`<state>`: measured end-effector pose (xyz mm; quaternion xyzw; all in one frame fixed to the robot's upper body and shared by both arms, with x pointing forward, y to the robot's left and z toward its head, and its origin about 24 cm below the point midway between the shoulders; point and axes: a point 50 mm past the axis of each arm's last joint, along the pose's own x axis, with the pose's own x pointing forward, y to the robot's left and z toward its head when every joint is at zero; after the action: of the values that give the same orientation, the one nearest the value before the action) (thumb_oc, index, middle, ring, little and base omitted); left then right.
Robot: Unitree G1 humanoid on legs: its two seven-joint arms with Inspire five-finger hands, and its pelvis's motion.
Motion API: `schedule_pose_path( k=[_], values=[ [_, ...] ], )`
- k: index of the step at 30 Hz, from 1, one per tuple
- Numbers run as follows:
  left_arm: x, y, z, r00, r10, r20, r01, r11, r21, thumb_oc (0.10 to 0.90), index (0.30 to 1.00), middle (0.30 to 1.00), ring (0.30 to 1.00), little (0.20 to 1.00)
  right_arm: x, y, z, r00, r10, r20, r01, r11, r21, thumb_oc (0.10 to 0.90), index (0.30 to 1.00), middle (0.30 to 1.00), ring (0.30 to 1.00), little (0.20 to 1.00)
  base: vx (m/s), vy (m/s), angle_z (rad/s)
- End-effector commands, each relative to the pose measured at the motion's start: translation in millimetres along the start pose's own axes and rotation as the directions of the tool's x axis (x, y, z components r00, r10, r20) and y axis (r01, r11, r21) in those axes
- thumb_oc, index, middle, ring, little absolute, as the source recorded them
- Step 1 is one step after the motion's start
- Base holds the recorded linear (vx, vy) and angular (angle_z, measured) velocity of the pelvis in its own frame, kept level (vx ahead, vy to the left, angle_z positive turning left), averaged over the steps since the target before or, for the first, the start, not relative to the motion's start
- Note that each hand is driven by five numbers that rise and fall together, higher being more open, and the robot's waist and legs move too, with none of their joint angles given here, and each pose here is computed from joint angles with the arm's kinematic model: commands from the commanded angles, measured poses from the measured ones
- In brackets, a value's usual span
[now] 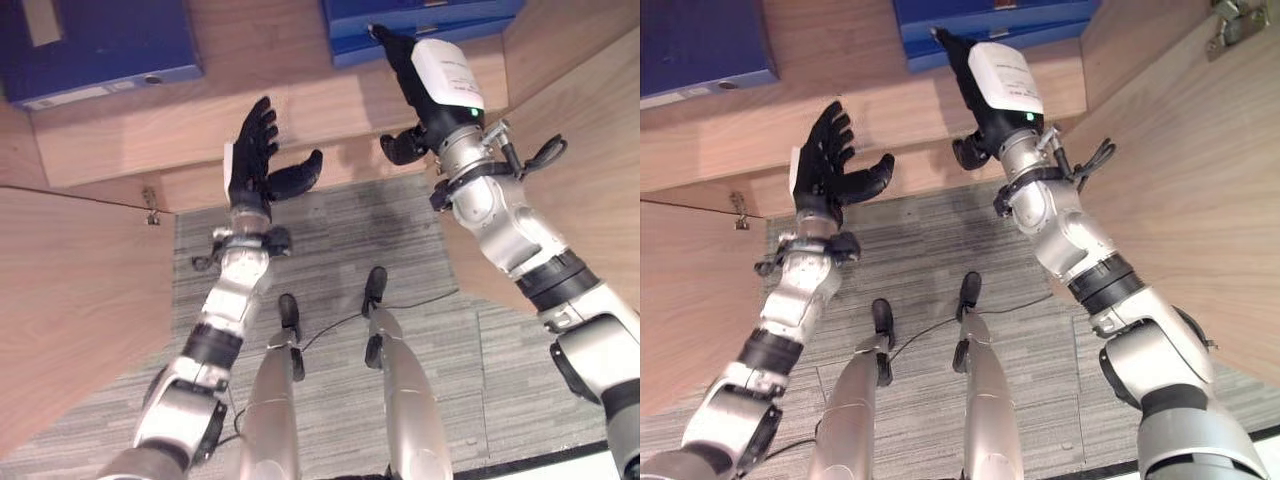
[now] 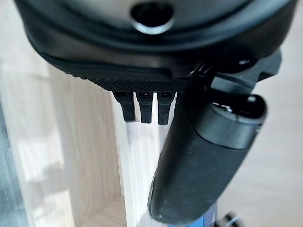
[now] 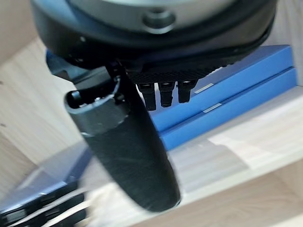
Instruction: Put the empty folder in the office cabinet
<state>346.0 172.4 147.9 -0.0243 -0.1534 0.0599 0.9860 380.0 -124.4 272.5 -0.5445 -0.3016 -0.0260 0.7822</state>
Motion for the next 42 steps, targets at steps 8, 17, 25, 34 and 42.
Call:
schedule_pose_path(
  k=[8, 17, 25, 34, 42],
  values=[
    [-61, 55, -12, 0.996, -0.088, -0.025, 0.089, 0.994, 0.060, 0.800, 0.900, 0.900, 0.900, 0.900, 13, -50, -5, 0.996, -0.074, 0.040, 0.079, 0.985, -0.153, 0.800, 0.900, 0.900, 0.900, 0.900, 0.01, 0.003, 0.06],
    [-95, 86, -24, 0.988, -0.083, -0.134, 0.097, 0.990, 0.103, 0.800, 0.900, 0.900, 0.900, 0.900, 13, -48, -24, 0.999, 0.026, -0.021, -0.031, 0.942, -0.333, 0.800, 0.900, 0.900, 0.900, 0.900, 0.02, 0.005, 0.02],
    [-109, 98, -35, 0.976, -0.067, -0.208, 0.097, 0.986, 0.137, 0.800, 0.900, 0.900, 0.900, 0.900, 19, -49, -33, 0.995, 0.050, -0.082, -0.075, 0.936, -0.343, 0.800, 0.900, 0.900, 0.900, 0.900, 0.01, 0.005, 0.02],
    [-114, 105, -40, 0.970, -0.047, -0.240, 0.082, 0.987, 0.139, 0.800, 0.900, 0.900, 0.900, 0.900, 33, -50, -47, 0.975, 0.030, -0.222, -0.072, 0.981, -0.183, 0.800, 0.900, 0.900, 0.900, 0.900, 0.00, 0.000, 0.02],
    [-121, 110, -48, 0.961, -0.019, -0.277, 0.049, 0.994, 0.100, 0.800, 0.900, 0.900, 0.900, 0.900, 29, -53, -78, 0.917, 0.014, -0.399, -0.041, 0.997, -0.060, 0.800, 0.900, 0.900, 0.900, 0.900, 0.00, 0.001, 0.02]
  ],
)
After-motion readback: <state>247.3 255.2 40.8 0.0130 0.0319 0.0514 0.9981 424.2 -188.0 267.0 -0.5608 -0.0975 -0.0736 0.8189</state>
